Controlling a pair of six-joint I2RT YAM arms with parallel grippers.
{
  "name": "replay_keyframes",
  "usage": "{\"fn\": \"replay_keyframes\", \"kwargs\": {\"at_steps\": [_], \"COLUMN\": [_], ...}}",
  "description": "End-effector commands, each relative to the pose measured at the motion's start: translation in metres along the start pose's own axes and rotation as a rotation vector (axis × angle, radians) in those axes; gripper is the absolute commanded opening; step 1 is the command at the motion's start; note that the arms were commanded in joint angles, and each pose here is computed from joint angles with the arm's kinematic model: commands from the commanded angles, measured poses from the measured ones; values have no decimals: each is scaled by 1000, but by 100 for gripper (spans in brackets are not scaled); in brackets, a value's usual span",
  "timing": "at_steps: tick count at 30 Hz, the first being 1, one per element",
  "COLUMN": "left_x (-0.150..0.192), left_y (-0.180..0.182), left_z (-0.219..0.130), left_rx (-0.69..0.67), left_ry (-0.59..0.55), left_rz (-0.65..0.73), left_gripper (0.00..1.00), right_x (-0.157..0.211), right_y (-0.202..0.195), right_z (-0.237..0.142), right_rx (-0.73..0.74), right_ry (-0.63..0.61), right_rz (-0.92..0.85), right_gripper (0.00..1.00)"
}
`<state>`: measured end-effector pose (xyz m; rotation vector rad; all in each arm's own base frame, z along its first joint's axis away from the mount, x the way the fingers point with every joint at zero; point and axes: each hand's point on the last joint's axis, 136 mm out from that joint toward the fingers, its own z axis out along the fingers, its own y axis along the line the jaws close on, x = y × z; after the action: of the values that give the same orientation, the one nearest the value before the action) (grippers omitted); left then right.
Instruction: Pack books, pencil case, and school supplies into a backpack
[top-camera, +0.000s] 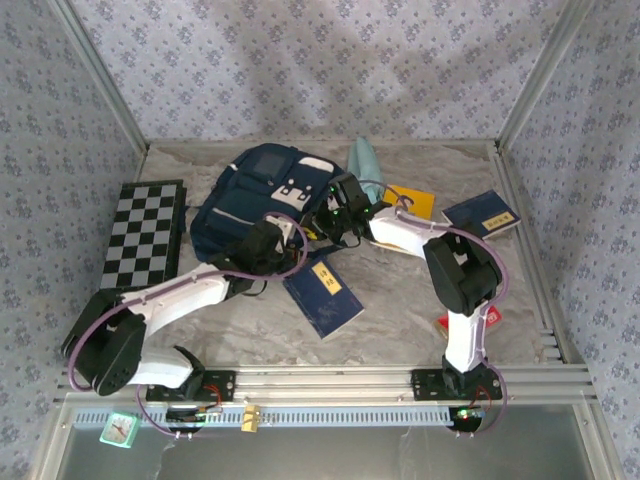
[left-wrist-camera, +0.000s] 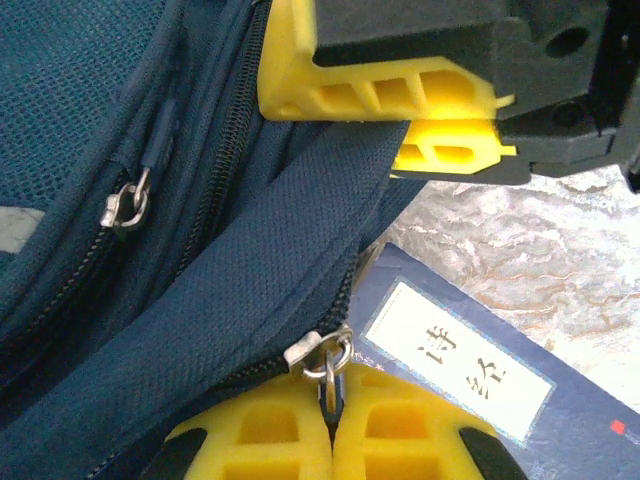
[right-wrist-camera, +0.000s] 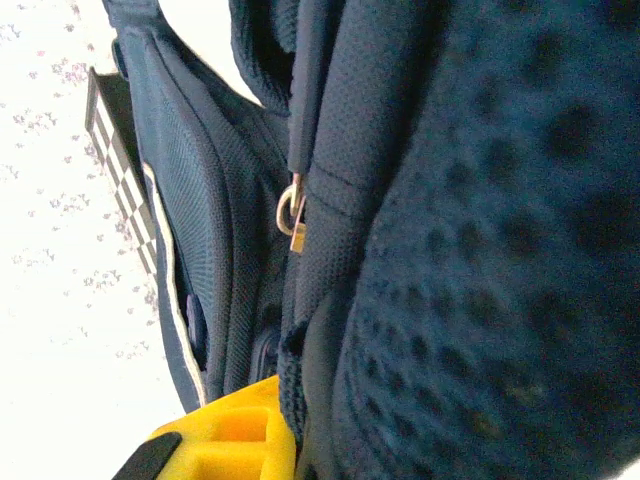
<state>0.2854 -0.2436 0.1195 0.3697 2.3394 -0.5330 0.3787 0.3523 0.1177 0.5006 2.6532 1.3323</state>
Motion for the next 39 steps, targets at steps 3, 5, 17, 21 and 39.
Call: {"fn": "replay_keyframes", "kwargs": {"at_steps": [3,5,17,21,39], "left_x": [36,46,40,23,-4], "left_y": [21,35,28,21,8], "left_z": [-30,-36,-44,-40,-45], "left_rx": [-72,-117,-31,-12,19], "left_ry": [66,76,47,9,-26], "left_rz": [-31,-53,-89,-113,-78], "left_gripper": [0,0,0,0,0], "right_x": [-65,-72,-76,-51,27], "right_y": [0,0,16,15,-14], "right_z": [-26,-29,-35,-40,-11], "right_rx": [9,19,9,11,22], "right_ry": [-97,-89,-42,1,-55], "right_rz": [-84,-99,-162,-171,13], "right_gripper": [0,0,17,48,73]}}
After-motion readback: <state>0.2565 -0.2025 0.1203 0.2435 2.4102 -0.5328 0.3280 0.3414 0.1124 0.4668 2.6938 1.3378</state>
